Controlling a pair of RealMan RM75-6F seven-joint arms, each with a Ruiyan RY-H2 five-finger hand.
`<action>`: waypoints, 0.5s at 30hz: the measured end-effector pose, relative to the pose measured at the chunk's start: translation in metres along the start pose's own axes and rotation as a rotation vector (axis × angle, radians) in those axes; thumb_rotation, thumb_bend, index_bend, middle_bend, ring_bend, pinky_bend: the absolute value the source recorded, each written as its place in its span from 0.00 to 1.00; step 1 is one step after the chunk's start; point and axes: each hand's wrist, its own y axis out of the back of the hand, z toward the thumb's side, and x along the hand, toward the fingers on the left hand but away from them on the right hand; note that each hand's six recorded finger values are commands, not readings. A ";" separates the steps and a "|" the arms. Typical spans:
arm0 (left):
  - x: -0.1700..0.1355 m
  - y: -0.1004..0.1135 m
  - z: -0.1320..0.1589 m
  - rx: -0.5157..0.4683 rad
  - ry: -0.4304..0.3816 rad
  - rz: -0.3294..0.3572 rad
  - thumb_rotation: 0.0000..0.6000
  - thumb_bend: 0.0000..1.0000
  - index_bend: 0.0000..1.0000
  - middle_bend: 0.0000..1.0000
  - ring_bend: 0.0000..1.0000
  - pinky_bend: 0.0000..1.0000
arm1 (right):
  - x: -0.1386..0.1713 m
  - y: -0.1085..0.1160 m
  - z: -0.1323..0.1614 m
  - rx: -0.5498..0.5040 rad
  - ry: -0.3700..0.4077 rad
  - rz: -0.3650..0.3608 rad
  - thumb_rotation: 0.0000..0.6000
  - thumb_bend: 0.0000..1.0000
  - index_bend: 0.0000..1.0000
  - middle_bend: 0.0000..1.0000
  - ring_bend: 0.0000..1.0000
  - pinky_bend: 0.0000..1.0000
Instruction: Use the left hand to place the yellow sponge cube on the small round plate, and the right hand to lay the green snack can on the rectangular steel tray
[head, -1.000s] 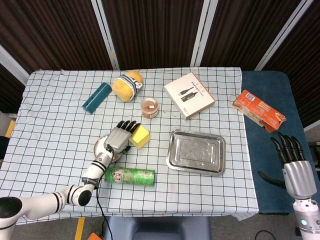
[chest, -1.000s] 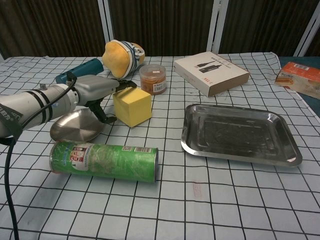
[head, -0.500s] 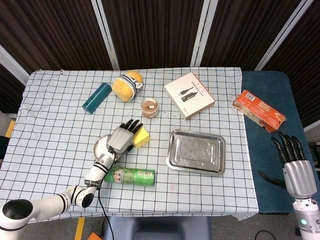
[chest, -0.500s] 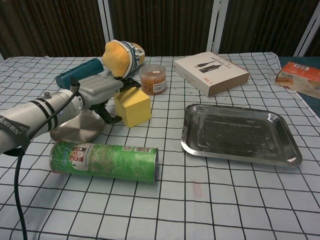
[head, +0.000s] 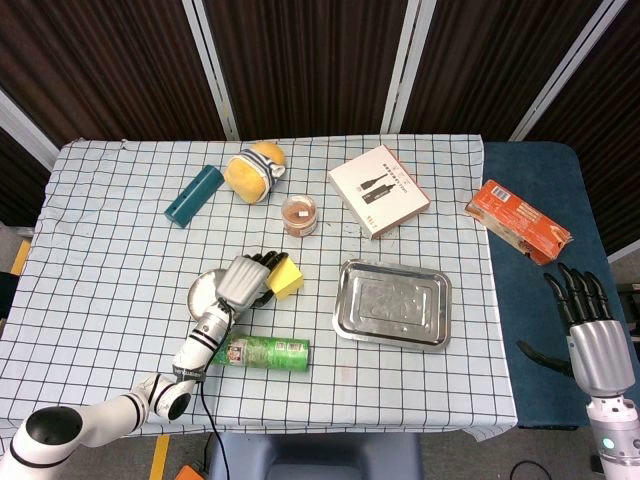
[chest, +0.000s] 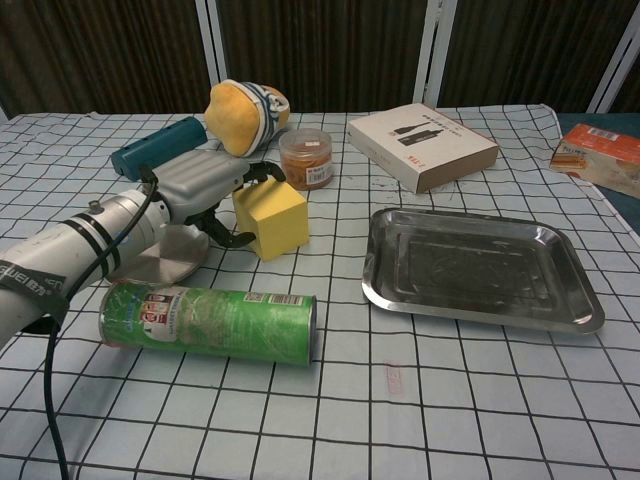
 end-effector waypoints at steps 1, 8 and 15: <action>0.000 0.000 0.000 0.000 0.001 0.001 1.00 0.35 0.37 0.43 0.43 0.59 | 0.000 0.000 0.000 0.000 0.000 0.000 1.00 0.04 0.06 0.00 0.00 0.00; -0.003 0.006 0.000 -0.011 -0.004 0.024 1.00 0.36 0.47 0.50 0.49 0.63 | 0.000 -0.002 0.000 0.002 -0.002 0.005 1.00 0.05 0.06 0.00 0.00 0.00; -0.003 0.015 0.006 -0.026 -0.024 0.094 1.00 0.38 0.65 0.58 0.58 0.69 | -0.001 -0.002 0.000 0.000 -0.005 0.004 1.00 0.05 0.06 0.00 0.00 0.00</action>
